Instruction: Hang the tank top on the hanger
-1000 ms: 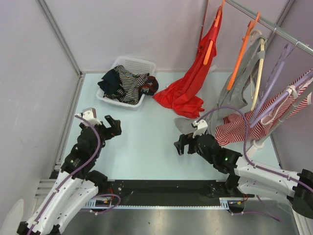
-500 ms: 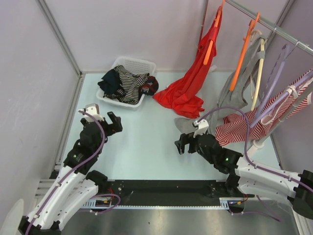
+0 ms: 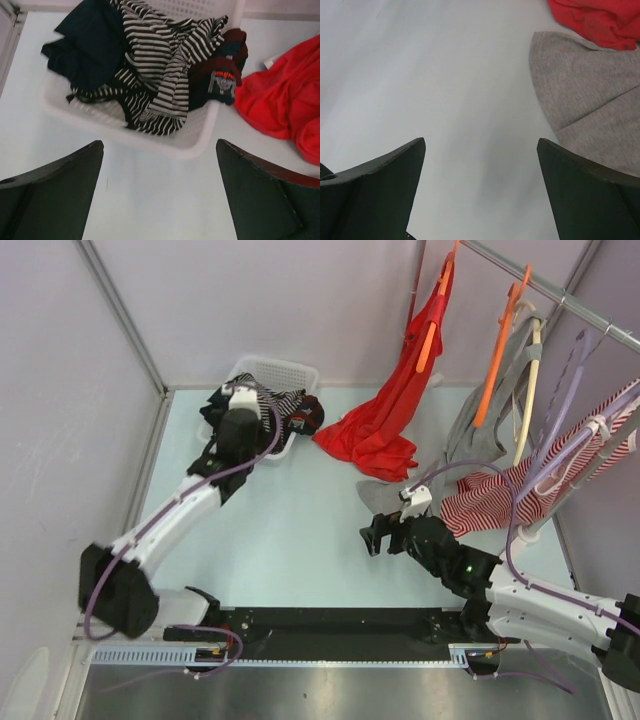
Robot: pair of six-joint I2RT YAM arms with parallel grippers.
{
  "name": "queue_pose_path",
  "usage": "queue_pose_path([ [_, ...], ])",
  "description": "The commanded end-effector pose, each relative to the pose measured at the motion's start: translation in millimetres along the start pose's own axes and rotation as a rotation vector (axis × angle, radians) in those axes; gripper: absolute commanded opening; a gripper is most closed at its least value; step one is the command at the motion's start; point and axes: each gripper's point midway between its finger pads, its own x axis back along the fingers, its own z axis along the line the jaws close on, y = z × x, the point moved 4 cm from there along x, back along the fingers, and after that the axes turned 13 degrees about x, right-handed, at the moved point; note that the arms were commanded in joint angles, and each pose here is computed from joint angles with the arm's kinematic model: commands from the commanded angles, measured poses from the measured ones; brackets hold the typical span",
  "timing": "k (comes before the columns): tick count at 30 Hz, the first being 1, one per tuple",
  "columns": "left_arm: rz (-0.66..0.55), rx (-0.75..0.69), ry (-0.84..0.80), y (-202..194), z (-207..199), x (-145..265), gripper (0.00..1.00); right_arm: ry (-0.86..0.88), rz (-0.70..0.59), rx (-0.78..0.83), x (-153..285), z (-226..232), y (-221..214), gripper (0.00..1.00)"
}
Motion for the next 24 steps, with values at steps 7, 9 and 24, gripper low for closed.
queue_pose_path([
  [7, 0.175, -0.103, 0.046, -14, -6, -121, 0.95, -0.037, -0.024, -0.040, 6, -8, 1, 1.00],
  [9, 0.218, -0.109, 0.055, -29, -3, -139, 0.95, -0.034, -0.026, -0.041, 8, -9, -2, 1.00],
  [24, -0.132, 0.056, -0.084, 113, -31, -78, 0.01, -0.038, -0.027, -0.047, 13, -12, -2, 1.00],
])
